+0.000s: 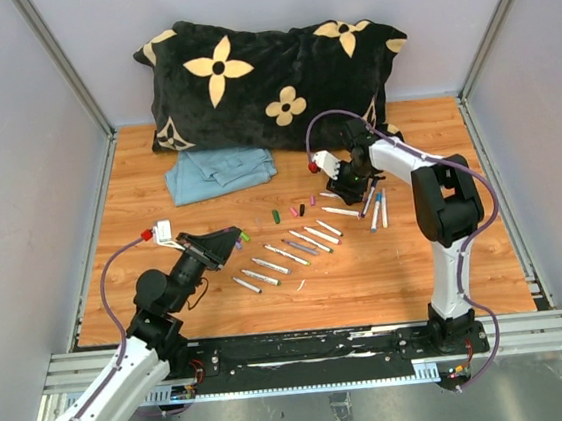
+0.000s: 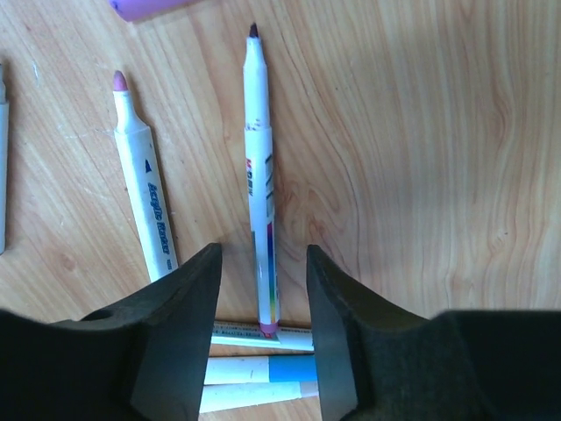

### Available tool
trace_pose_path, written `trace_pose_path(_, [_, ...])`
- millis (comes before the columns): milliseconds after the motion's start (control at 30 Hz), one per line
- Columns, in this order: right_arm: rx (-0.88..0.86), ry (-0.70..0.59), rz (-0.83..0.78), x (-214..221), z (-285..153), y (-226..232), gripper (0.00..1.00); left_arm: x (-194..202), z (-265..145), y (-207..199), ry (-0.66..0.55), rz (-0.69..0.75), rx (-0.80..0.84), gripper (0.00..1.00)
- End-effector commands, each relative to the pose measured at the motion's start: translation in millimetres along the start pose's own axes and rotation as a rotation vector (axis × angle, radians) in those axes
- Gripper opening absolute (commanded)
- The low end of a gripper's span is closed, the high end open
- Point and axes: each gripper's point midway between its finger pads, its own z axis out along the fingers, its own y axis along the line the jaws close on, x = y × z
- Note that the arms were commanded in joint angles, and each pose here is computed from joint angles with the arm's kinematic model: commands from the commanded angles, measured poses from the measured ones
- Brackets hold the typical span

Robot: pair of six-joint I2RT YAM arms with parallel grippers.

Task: Open the pen caps
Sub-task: Place the pen at the center of the board, then place the pen cap at the center of the board.

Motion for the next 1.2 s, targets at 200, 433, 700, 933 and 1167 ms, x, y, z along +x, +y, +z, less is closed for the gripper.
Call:
trace_pose_path(200, [0.067, -0.131, 0.061, -24.9, -62.5, -10.2, 0.50, 12.4, 11.2, 4.0, 0.062, -0.029, -0.004, 0.00])
trace_pose_path(433, [0.089, -0.229, 0.070, -43.0, -100.0, 4.0, 0.51, 22.5, 25.3, 14.3, 0.120, -0.058, -0.067, 0.00])
trace_pose_path(700, [0.084, -0.395, 0.105, -67.8, -153.2, 37.8, 0.52, 44.5, 61.6, 5.7, 0.201, -0.010, -0.112, 0.00])
trace_pose_path(933, [0.080, -0.496, 0.172, -65.7, -185.0, 69.2, 0.53, 69.3, 100.8, -1.9, 0.283, 0.059, -0.120, 0.00])
trace_pose_path(1167, [0.095, -0.557, 0.275, -38.3, -182.9, 72.1, 0.54, 98.1, 141.8, 0.9, 0.361, 0.119, -0.129, 0.00])
